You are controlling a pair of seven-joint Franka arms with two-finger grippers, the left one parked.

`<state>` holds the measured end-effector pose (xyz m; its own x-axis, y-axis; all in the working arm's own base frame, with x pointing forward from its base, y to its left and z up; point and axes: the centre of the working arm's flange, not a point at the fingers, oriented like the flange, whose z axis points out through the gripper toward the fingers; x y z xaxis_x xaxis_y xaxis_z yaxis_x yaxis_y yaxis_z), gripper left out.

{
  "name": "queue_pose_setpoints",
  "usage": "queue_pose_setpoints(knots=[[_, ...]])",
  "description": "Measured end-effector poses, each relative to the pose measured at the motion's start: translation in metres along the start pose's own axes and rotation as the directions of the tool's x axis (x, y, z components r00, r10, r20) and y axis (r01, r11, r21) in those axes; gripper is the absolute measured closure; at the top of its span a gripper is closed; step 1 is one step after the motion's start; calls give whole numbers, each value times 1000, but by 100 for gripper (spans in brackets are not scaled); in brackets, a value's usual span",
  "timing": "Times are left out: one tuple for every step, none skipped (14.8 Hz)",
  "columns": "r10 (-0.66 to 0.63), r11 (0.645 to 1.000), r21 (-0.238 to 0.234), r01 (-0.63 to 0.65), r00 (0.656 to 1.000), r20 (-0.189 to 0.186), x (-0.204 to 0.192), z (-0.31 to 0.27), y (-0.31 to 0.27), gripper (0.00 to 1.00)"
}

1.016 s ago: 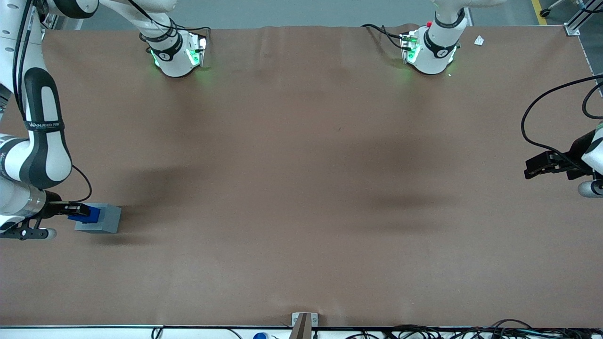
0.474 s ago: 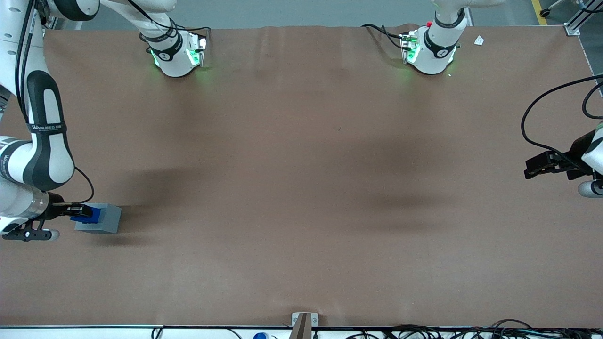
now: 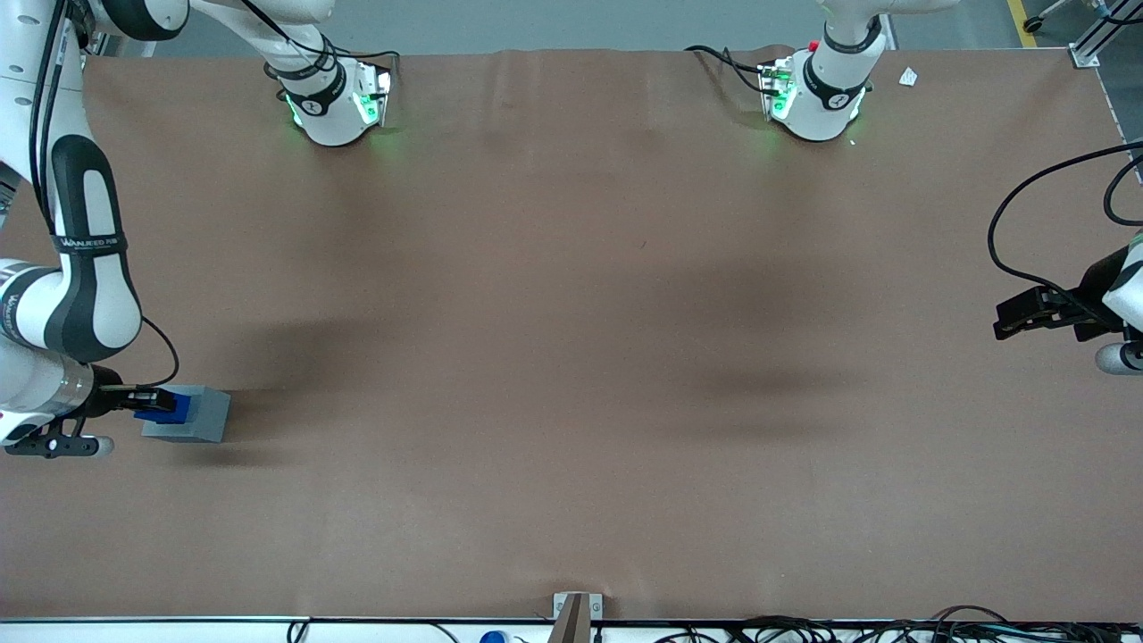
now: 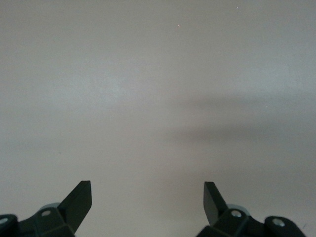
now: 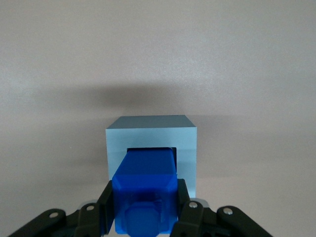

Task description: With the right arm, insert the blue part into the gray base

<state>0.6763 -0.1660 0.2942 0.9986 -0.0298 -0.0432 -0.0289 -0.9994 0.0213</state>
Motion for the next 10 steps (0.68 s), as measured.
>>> queue_pose_setpoints(knots=[[0, 1000, 0, 0, 1000, 1, 0, 0, 0, 49], [0, 1000, 0, 0, 1000, 2, 0, 1, 0, 49], [0, 1000, 0, 0, 1000, 2, 0, 2, 0, 49], [0, 1000, 0, 0, 1000, 3, 0, 2, 0, 49], [0, 1000, 0, 0, 1000, 3, 0, 2, 0, 44], [0, 1000, 0, 0, 1000, 3, 0, 2, 0, 36], [-1, 1000, 0, 1, 1000, 2, 0, 2, 0, 29], [-2, 1000, 0, 2, 1000, 2, 0, 2, 0, 16], [-3, 1000, 0, 3, 1000, 2, 0, 2, 0, 7], [-4, 1000, 1, 4, 1000, 2, 0, 2, -1, 1]])
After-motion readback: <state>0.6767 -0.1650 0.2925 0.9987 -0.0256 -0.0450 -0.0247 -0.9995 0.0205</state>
